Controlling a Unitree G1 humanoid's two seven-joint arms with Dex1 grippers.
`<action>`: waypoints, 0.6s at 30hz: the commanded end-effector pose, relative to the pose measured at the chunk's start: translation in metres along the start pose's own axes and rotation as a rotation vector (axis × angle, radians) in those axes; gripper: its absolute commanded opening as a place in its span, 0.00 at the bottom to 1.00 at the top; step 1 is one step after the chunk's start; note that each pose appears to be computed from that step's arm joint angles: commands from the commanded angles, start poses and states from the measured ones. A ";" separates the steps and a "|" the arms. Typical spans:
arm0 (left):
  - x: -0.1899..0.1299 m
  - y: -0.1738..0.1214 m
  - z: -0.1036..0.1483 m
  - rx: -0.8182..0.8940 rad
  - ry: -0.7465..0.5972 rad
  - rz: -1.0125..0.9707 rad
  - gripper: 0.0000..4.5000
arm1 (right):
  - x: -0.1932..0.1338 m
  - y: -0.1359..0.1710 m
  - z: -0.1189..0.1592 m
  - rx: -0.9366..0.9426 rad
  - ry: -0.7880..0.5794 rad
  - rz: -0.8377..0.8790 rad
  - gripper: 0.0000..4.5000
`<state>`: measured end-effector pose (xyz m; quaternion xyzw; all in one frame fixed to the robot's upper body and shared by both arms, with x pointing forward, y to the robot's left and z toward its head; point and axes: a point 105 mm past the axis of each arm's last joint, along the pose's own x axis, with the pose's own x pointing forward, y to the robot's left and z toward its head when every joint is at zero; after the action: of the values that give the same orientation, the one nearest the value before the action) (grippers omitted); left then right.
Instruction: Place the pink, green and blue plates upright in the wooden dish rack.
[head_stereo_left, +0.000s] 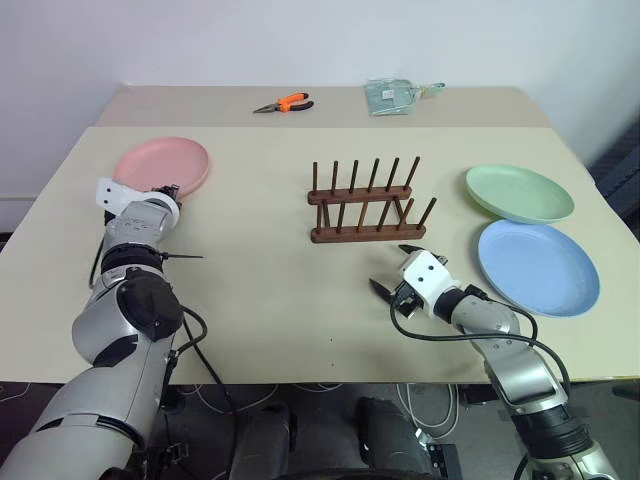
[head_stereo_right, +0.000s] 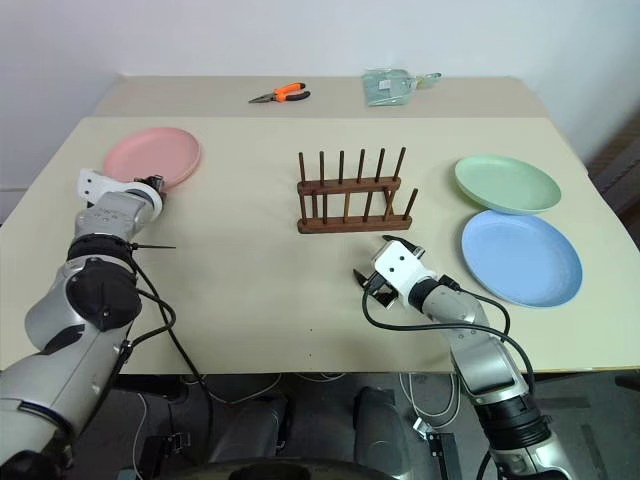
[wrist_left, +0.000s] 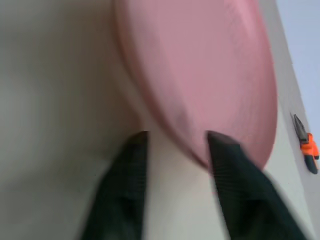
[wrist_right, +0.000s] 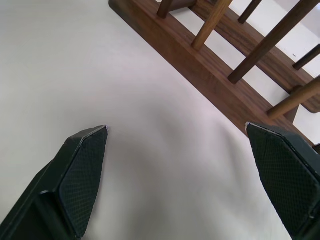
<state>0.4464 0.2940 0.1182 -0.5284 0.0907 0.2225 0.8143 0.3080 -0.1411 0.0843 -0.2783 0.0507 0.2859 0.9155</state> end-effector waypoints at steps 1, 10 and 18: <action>-0.003 -0.021 0.019 -0.064 -0.053 -0.071 0.02 | -0.006 -0.006 0.010 -0.024 -0.036 -0.039 1.00; -0.014 -0.068 0.007 0.115 -0.051 -0.351 0.02 | -0.011 -0.009 0.013 -0.032 -0.042 -0.051 1.00; -0.081 -0.124 -0.051 0.376 0.065 -0.676 0.02 | -0.019 -0.033 0.095 -0.062 -0.308 -0.003 1.00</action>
<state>0.4440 0.1964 0.1882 -0.4011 0.0183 -0.0526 0.9143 0.3102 -0.1303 0.1456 -0.2640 -0.0318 0.3140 0.9114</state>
